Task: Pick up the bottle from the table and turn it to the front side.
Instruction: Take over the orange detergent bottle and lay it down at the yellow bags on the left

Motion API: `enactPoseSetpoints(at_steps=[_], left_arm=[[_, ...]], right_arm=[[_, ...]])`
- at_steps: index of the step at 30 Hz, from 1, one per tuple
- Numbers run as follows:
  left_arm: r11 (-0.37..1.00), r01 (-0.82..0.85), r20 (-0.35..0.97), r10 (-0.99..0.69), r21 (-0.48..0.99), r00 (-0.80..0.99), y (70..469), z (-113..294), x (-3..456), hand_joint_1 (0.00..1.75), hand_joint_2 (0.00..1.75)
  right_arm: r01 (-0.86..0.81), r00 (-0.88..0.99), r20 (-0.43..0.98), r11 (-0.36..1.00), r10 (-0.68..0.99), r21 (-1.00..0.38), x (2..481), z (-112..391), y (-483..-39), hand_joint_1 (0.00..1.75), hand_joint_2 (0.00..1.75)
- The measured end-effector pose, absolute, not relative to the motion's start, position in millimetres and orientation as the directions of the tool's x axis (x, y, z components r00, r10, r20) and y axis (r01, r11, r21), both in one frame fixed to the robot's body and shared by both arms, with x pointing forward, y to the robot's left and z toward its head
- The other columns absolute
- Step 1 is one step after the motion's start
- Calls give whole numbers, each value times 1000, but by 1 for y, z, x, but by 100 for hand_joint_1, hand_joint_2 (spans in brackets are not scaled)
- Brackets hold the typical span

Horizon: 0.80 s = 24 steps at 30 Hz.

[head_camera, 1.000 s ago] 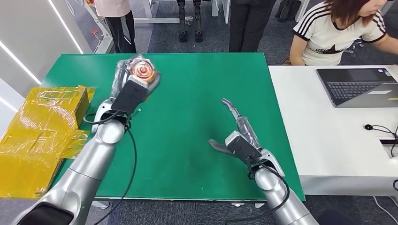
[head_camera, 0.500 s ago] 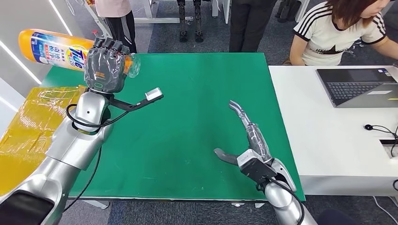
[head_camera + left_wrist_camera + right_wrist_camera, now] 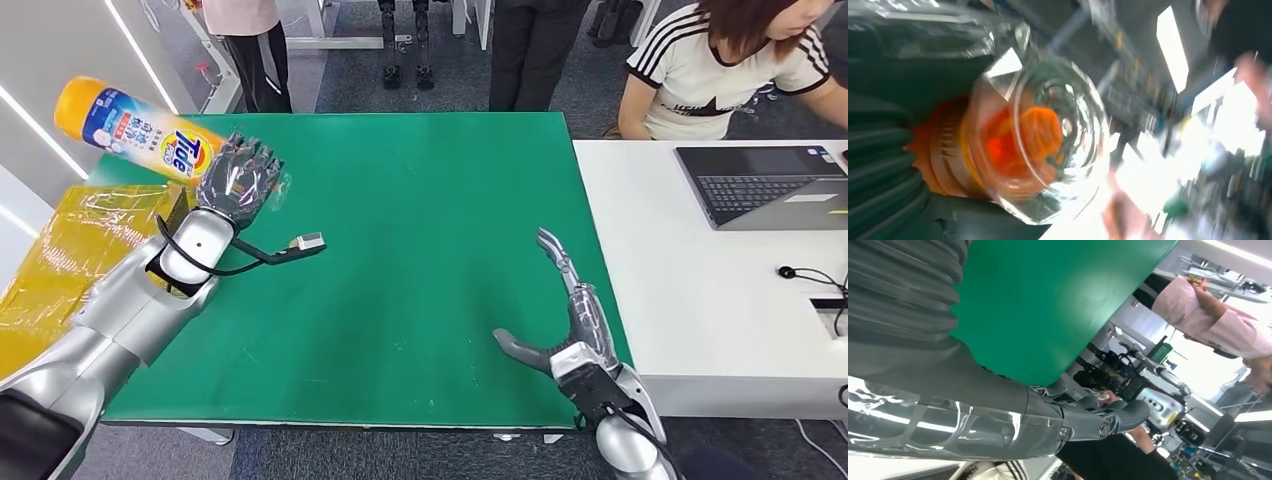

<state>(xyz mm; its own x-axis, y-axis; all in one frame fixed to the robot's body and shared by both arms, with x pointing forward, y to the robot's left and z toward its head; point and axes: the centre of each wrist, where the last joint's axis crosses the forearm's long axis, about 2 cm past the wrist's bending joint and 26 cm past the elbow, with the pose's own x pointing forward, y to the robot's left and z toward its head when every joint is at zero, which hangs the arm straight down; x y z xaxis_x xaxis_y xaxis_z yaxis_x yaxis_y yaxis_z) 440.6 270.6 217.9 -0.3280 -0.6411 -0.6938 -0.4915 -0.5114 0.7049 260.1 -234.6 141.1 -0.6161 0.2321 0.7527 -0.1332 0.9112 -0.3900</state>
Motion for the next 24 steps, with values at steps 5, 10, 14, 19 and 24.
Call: enactPoseSetpoints(at_steps=[5, 10, 14, 19, 24], left_arm=[[-577, -332, -666, -659, 746, -350, 302, 176, 428, 175, 175], [-599, -246, -646, -674, 762, -358, 316, 161, 423, 175, 175], [-604, -217, -639, -684, 767, -352, 321, 159, 423, 175, 175], [-628, -111, -622, -701, 770, -348, 328, 150, 420, 175, 175], [-634, 39, -589, -738, 773, -329, 343, 127, 409, 175, 175]], right_arm=[[-122, -605, 755, 907, 253, -402, 243, 134, -239, 0, 175], [-114, -602, 756, 910, 256, -399, 240, 134, -240, 0, 175], [-115, -600, 759, 911, 253, -395, 238, 134, -240, 0, 175], [-121, -596, 762, 909, 255, -399, 237, 133, -241, 0, 175], [-125, -589, 767, 908, 256, -399, 237, 134, -240, 0, 175]])
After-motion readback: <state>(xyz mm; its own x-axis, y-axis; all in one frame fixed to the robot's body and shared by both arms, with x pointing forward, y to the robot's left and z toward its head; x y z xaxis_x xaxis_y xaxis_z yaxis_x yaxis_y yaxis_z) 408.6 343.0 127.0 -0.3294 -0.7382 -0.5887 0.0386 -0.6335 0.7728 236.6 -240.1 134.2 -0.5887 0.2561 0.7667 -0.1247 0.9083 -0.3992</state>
